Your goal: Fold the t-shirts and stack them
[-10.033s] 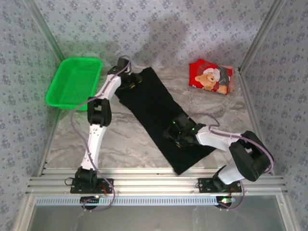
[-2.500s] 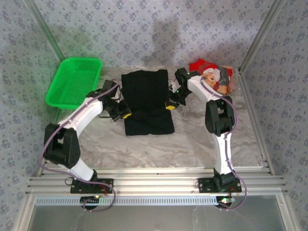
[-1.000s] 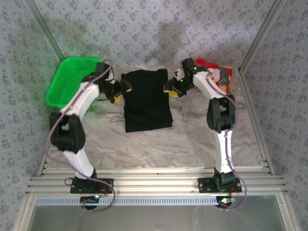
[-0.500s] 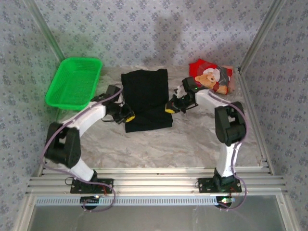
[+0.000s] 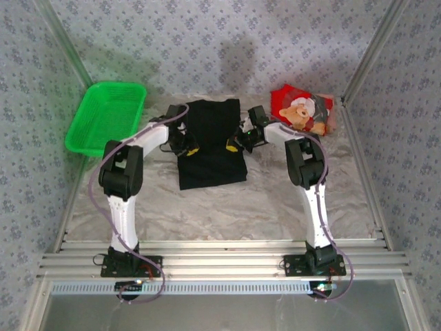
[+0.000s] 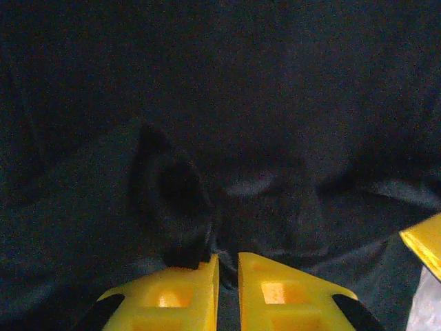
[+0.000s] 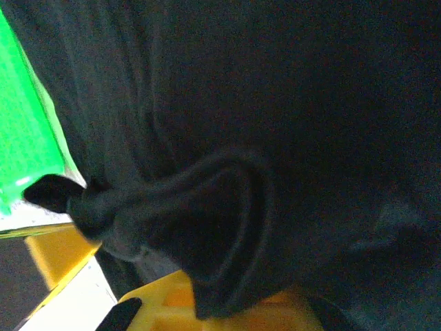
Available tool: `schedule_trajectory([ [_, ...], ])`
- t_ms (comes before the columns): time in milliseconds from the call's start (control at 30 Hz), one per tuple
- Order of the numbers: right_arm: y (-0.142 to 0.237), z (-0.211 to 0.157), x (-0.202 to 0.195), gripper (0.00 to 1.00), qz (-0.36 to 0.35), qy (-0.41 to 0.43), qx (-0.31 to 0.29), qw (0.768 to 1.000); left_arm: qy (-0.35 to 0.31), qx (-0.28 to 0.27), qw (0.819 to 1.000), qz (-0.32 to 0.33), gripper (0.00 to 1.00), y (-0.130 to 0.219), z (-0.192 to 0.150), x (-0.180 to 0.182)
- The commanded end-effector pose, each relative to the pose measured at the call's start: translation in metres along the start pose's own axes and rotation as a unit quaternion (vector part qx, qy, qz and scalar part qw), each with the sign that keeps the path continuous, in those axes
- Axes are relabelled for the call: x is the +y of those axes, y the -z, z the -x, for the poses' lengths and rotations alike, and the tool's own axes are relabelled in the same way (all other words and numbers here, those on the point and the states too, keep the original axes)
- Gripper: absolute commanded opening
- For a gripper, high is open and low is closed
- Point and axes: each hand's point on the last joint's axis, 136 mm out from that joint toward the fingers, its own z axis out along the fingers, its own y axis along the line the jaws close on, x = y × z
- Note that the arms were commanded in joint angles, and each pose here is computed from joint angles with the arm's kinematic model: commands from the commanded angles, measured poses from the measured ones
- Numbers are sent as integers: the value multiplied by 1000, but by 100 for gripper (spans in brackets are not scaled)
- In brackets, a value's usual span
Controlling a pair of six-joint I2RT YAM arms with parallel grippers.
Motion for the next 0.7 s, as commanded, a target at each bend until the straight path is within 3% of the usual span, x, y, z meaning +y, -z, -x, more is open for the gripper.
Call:
schedule_trajectory([
  [0, -5, 33, 9, 8, 17, -17, -34, 999, 1, -32, 999, 8, 18, 8, 33, 4],
  [67, -3, 47, 24, 12, 38, -10, -50, 998, -4, -69, 997, -24, 26, 31, 57, -18],
  [167, 13, 64, 59, 19, 73, 14, -77, 994, -23, -118, 990, -67, 46, 78, 83, -56],
  [267, 41, 69, 95, 24, 93, 52, -97, 990, -43, -158, 980, -110, 62, 127, 91, -89],
  [333, 68, 64, 111, 27, 95, 73, -107, 987, -60, -188, 970, -141, 67, 168, 90, -110],
  [500, 143, 28, 115, 50, 59, 118, -130, 983, -87, -226, 954, -176, 77, 240, 48, -112],
  [600, 171, -7, 95, 69, 44, 108, -118, 986, -74, -205, 959, -182, 82, 248, 7, -87],
  [667, 176, -33, 78, 76, 44, 102, -100, 989, -54, -173, 967, -177, 84, 238, -22, -64],
])
